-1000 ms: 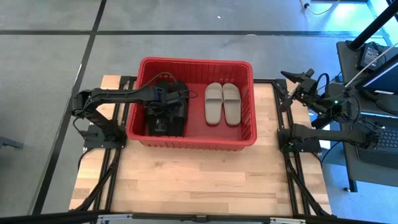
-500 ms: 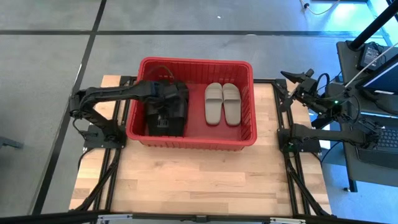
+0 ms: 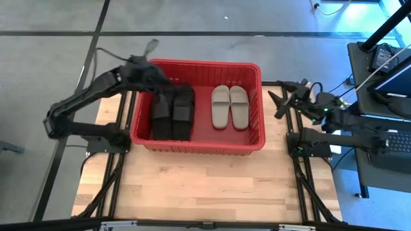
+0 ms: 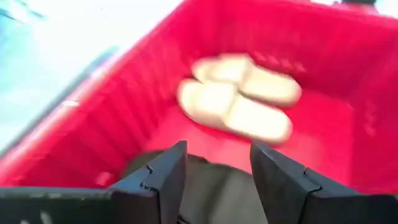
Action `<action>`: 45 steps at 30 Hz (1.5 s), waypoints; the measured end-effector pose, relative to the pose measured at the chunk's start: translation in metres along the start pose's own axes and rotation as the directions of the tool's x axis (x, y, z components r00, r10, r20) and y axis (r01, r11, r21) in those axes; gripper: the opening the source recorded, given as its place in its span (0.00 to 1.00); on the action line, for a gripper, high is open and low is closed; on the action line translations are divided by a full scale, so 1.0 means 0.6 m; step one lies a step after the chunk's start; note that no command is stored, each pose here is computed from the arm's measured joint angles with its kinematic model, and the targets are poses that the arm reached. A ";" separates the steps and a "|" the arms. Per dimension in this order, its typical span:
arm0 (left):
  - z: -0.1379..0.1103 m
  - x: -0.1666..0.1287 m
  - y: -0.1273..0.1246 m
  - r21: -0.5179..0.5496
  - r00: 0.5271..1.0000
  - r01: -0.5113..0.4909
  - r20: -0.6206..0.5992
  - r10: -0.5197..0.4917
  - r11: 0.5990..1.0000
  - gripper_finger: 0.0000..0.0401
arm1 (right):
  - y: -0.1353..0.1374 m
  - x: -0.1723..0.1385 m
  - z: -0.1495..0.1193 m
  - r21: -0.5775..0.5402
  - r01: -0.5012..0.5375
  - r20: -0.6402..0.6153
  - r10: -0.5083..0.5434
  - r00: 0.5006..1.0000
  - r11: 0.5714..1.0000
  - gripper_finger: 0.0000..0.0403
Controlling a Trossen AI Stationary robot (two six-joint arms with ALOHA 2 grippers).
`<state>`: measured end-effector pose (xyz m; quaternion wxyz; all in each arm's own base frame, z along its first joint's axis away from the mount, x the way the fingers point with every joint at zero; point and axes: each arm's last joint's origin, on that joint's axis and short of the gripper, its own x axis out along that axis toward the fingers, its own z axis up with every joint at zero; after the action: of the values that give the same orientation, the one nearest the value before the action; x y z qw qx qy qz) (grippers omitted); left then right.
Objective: Pick and place slides into bin
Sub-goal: Return to Home Position
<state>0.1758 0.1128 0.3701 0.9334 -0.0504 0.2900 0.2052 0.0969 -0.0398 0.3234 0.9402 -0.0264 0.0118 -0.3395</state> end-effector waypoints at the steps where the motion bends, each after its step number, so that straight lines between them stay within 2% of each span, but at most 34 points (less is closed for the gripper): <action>1: -0.005 -0.008 0.005 -0.009 0.999 -0.028 0.033 0.028 1.000 0.43 | 0.001 0.005 -0.010 -0.003 0.011 0.009 -0.011 1.000 1.000 0.73; 6: -0.051 -0.025 0.024 -0.068 0.977 -0.146 0.146 0.155 0.987 0.43 | -0.005 0.028 -0.057 -0.003 0.105 0.090 -0.105 0.990 0.994 0.73; 10: -0.098 -0.034 0.041 -0.170 0.944 -0.265 0.157 0.291 0.949 0.43 | -0.024 0.037 -0.088 0.016 0.213 0.093 -0.214 0.972 0.977 0.73; 15: -0.135 -0.056 0.052 -0.246 0.871 -0.382 0.227 0.437 0.891 0.43 | -0.052 0.038 -0.095 0.033 0.334 0.083 -0.336 0.938 0.942 0.73; 21: -0.176 -0.072 0.059 -0.305 0.808 -0.459 0.247 0.535 0.835 0.43 | -0.080 0.037 -0.097 0.007 0.374 0.083 -0.374 0.924 0.927 0.73; 24: -0.196 -0.077 0.063 -0.343 0.764 -0.521 0.221 0.606 0.781 0.43 | -0.093 0.034 -0.098 0.028 0.422 0.080 -0.423 0.903 0.906 0.73; 28: -0.221 -0.090 0.065 -0.414 0.663 -0.619 0.182 0.727 0.668 0.43 | -0.103 0.032 -0.098 0.029 0.418 0.081 -0.419 0.904 0.908 0.73; 33: -0.248 -0.103 0.061 -0.446 0.590 -0.664 0.182 0.787 0.600 0.43 | -0.112 0.031 -0.102 0.037 0.393 0.066 -0.395 0.916 0.919 0.73; 40: -0.282 -0.115 0.053 -0.489 0.493 -0.705 0.184 0.850 0.514 0.43 | -0.125 0.025 -0.103 0.076 0.451 0.062 -0.456 0.888 0.889 0.73; 45: -0.300 -0.115 0.047 -0.512 0.468 -0.704 0.188 0.864 0.492 0.43 | -0.128 0.022 -0.134 0.133 0.463 0.079 -0.475 0.876 0.876 0.73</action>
<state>0.0190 0.0759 0.2607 0.7379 -0.0349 0.0264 0.6735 0.0551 -0.1106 0.2474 0.8289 0.0048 -0.0653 -0.5555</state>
